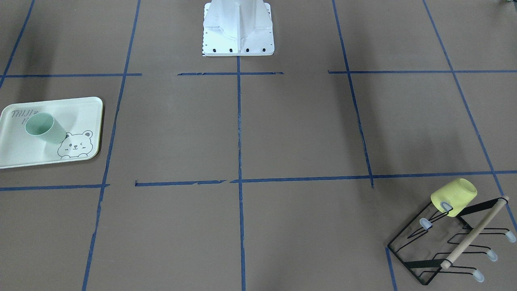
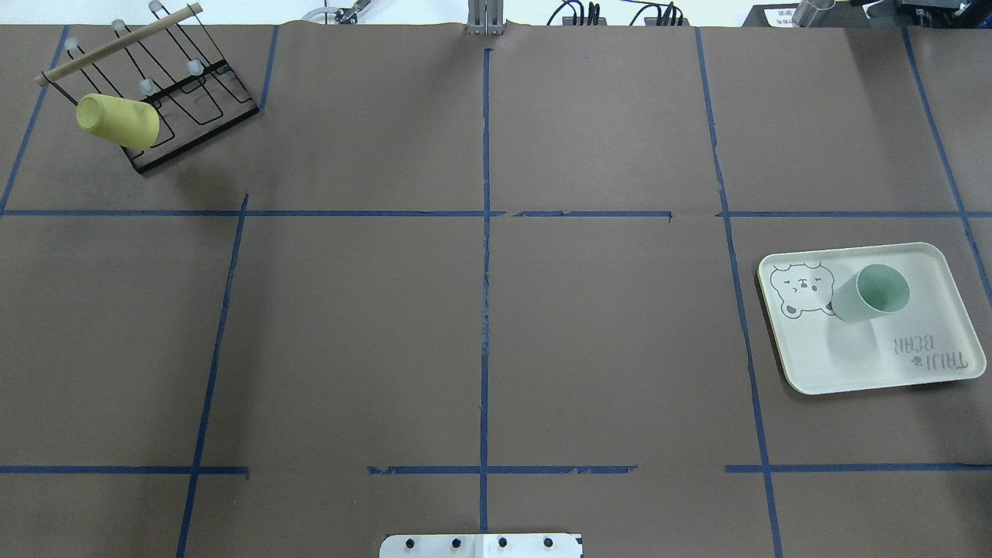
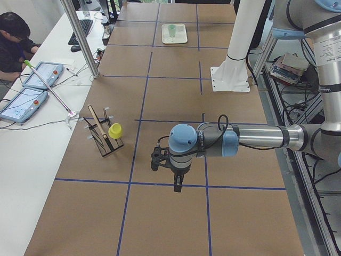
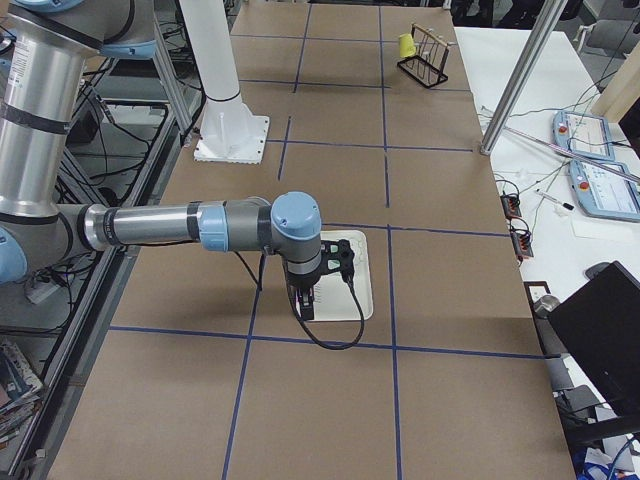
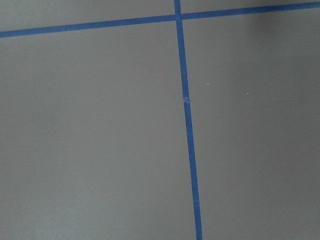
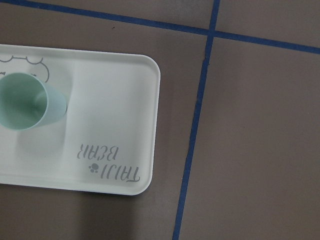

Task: Left arm grabs green cup and hands to right arm on tray

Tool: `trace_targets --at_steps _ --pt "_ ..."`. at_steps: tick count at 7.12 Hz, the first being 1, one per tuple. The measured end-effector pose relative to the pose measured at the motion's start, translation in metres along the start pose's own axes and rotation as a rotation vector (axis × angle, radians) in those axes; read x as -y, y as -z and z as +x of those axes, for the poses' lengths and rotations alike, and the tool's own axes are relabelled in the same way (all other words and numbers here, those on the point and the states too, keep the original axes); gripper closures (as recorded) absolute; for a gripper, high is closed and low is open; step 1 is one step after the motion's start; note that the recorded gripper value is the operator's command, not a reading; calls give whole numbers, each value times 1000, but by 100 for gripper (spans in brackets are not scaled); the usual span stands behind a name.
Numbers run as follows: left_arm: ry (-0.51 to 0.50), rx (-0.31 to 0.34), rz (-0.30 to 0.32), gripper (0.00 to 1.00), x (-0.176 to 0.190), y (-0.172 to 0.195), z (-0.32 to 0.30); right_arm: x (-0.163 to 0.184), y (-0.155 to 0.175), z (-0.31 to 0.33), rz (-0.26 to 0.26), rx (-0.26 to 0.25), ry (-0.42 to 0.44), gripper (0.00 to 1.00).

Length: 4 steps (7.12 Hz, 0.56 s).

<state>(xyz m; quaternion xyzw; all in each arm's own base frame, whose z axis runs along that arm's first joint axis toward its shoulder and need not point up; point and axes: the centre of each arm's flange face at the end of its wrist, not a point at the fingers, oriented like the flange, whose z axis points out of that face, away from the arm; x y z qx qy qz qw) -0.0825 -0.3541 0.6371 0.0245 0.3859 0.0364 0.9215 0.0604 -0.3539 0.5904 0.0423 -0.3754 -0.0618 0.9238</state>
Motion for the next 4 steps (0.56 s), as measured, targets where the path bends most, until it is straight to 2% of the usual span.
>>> trace_targets --at_steps 4 --pt "4 2 -2 0 -1 -1 -1 -3 -5 7 -7 4 -18 0"
